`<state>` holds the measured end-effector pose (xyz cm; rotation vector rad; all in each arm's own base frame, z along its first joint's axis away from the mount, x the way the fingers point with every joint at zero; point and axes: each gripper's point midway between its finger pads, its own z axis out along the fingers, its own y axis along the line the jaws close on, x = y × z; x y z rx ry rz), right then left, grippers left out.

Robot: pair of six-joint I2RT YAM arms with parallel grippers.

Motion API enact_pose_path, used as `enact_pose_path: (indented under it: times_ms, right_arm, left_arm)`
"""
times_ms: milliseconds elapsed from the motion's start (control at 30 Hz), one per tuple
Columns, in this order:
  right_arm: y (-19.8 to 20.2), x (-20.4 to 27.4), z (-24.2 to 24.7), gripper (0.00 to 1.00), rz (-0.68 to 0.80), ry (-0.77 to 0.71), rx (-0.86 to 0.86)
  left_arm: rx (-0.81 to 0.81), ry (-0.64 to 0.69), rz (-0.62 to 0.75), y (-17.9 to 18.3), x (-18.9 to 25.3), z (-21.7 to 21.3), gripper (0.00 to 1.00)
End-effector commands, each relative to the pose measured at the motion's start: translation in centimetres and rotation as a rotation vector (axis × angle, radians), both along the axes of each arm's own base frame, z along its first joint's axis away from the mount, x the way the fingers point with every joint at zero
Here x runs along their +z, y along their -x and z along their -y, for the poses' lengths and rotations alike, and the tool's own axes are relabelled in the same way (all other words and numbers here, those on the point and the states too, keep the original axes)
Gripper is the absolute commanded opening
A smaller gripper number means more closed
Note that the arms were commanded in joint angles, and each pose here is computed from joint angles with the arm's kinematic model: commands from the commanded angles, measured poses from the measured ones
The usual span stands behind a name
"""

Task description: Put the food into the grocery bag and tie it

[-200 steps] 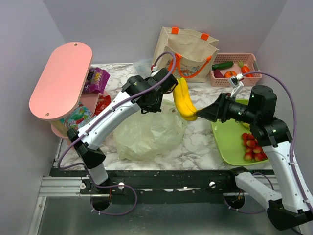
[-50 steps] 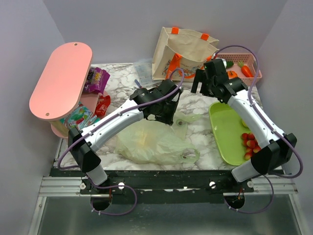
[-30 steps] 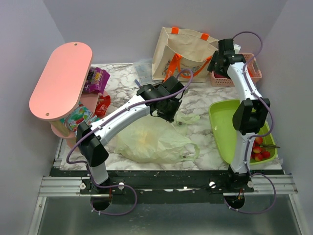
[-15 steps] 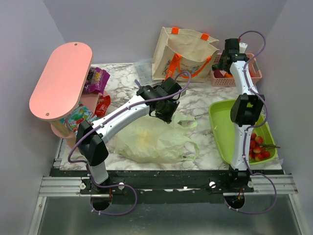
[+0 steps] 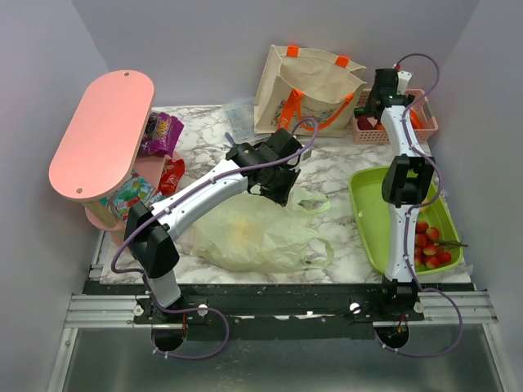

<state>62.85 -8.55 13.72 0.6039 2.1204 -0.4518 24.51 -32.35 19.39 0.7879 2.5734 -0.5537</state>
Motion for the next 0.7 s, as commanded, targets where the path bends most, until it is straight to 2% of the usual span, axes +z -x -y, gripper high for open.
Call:
enact_pose_path:
  times_ms: [0,300,667]
  right_arm:
    - [-1.0,-0.7,1.9,0.89,0.035,0.008,-0.04]
    - [-1.1,-2.9,1.8,0.68,0.013,-0.048,-0.025]
    - [-1.0,-5.3,1.8,0.57,-0.024,-0.064,-0.019]
  left_arm:
    - [-0.012,0.044,0.009,0.0,1.0,0.1,0.0]
    - [-0.002,0.048,-0.001,-0.4,0.8,0.1,0.0]
    - [0.011,0.057,-0.016,-0.8,0.5,0.3,0.0]
